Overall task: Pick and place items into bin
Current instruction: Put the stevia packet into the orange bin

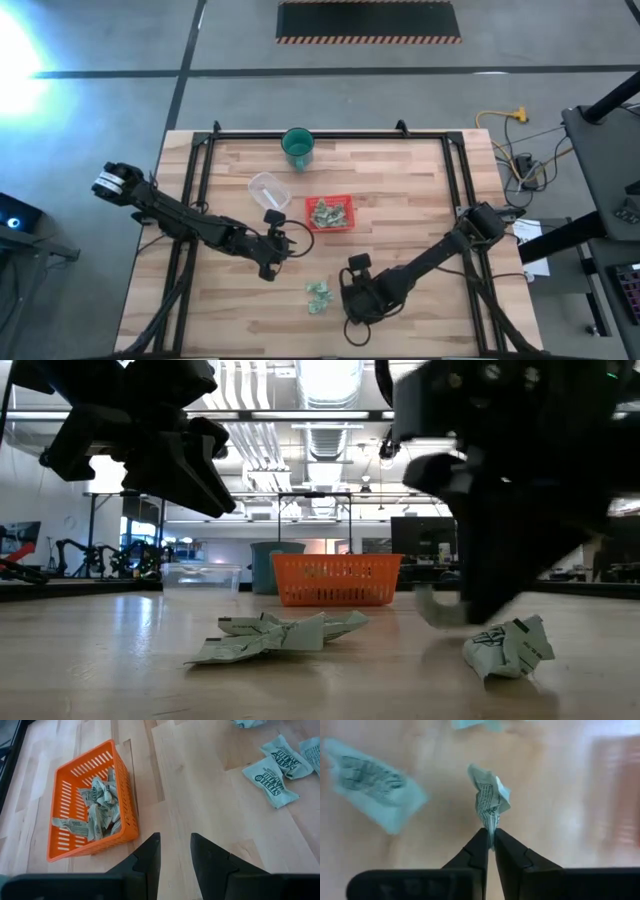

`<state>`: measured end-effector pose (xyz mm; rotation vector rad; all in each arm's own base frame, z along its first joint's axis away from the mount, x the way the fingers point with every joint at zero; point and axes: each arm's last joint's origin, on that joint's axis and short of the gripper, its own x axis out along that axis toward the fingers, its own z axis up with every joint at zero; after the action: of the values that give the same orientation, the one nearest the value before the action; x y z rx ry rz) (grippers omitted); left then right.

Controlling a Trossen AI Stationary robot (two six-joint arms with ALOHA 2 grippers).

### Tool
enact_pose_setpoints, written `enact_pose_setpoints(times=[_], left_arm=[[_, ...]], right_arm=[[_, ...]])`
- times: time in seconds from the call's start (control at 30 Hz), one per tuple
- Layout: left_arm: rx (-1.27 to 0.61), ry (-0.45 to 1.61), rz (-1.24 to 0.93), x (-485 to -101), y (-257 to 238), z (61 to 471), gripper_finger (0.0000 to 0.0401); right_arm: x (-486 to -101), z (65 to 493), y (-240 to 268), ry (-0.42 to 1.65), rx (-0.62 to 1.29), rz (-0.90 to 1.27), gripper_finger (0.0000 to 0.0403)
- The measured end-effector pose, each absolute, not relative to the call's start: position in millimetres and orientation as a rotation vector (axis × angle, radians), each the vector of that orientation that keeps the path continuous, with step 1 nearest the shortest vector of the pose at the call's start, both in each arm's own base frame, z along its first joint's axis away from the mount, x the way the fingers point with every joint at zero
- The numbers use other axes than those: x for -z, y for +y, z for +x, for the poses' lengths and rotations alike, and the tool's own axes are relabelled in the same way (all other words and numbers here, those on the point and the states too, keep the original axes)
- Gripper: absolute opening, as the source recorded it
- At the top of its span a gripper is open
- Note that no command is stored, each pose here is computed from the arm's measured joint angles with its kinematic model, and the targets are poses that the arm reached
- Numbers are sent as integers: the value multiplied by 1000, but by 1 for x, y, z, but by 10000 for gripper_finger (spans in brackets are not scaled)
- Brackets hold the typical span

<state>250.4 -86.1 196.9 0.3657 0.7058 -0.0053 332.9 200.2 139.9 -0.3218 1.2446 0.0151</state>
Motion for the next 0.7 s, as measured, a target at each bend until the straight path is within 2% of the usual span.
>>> enact_pose_setpoints(times=[0.4,0.7], left_arm=[[5,703,365,-197,-86,251,91],[5,702,365,-197,-86,251,91]], right_arm=[[-166,338,169,1132,214,-605,17],[-183,362,102,1148,358,-569,17]])
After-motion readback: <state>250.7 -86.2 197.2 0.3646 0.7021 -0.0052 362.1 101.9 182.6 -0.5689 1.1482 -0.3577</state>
